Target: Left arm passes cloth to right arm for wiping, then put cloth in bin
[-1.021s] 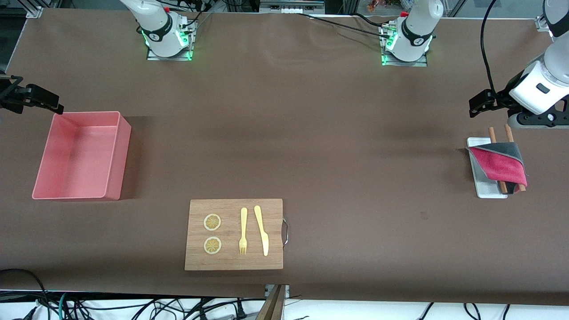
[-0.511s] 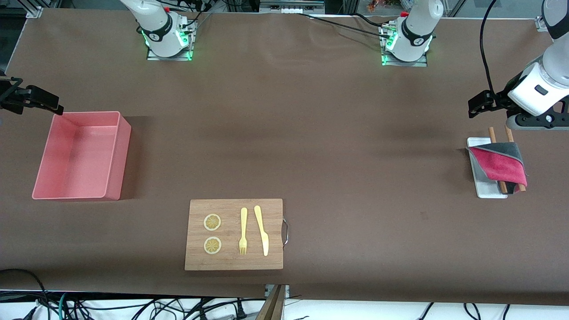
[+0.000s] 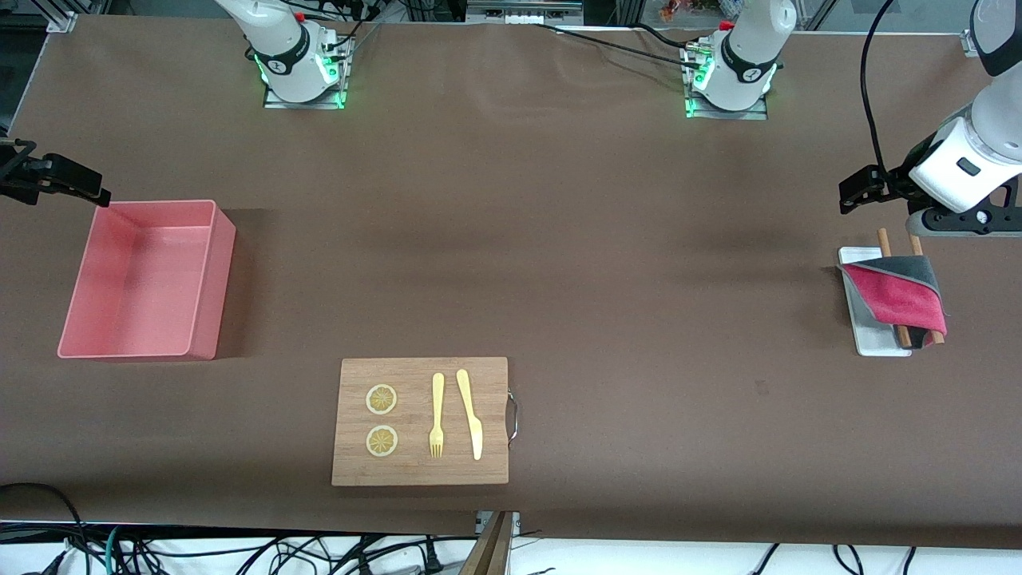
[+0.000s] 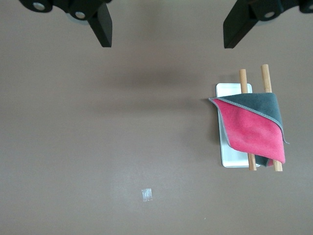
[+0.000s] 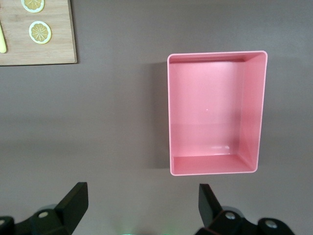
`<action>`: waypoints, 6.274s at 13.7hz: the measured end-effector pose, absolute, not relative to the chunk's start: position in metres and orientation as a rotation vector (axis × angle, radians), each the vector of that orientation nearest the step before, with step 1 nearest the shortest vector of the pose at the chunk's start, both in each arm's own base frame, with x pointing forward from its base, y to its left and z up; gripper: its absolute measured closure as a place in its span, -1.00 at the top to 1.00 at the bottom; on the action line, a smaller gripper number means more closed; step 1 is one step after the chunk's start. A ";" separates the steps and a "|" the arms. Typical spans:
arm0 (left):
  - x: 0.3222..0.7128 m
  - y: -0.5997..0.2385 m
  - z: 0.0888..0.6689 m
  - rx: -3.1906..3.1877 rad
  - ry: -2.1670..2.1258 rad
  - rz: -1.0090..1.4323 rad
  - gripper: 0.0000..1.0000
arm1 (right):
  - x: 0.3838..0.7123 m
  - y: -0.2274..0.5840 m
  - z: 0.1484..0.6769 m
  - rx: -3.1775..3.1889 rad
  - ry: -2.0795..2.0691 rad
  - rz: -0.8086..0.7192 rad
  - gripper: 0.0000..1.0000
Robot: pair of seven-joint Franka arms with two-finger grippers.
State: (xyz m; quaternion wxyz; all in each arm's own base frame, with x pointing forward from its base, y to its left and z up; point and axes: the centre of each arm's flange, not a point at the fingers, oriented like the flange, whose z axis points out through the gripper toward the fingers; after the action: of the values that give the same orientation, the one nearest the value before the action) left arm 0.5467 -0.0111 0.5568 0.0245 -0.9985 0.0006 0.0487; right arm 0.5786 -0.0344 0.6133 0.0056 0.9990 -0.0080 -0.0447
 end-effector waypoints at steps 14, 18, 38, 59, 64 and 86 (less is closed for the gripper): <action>0.569 0.160 0.523 -3.087 0.686 0.207 1.00 | 0.578 -0.038 0.613 3.127 -0.034 -0.140 1.00; 0.584 0.234 0.476 -2.928 1.155 0.078 1.00 | 0.578 -0.038 0.613 3.127 -0.035 -0.140 1.00; 0.623 0.292 0.259 -1.861 2.519 0.183 0.53 | 0.579 -0.038 0.613 3.127 -0.035 -0.140 1.00; 0.609 0.310 0.290 -1.954 2.546 0.249 -0.96 | 0.579 -0.038 0.612 3.127 -0.035 -0.143 1.00; 0.589 0.311 0.387 -2.041 2.481 0.252 -0.96 | 0.579 -0.038 0.612 3.127 -0.035 -0.144 1.00; 0.630 -0.252 0.496 -3.433 1.377 -0.077 -0.96 | 0.638 0.055 0.519 3.205 -0.264 -0.165 1.00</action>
State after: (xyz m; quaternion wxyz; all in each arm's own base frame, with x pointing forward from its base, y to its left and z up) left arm 0.6303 -0.2519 0.4960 -0.2753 -0.8921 0.3578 -0.0200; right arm 0.6378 0.0552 0.5185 -0.0391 0.9945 -0.0820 -0.0513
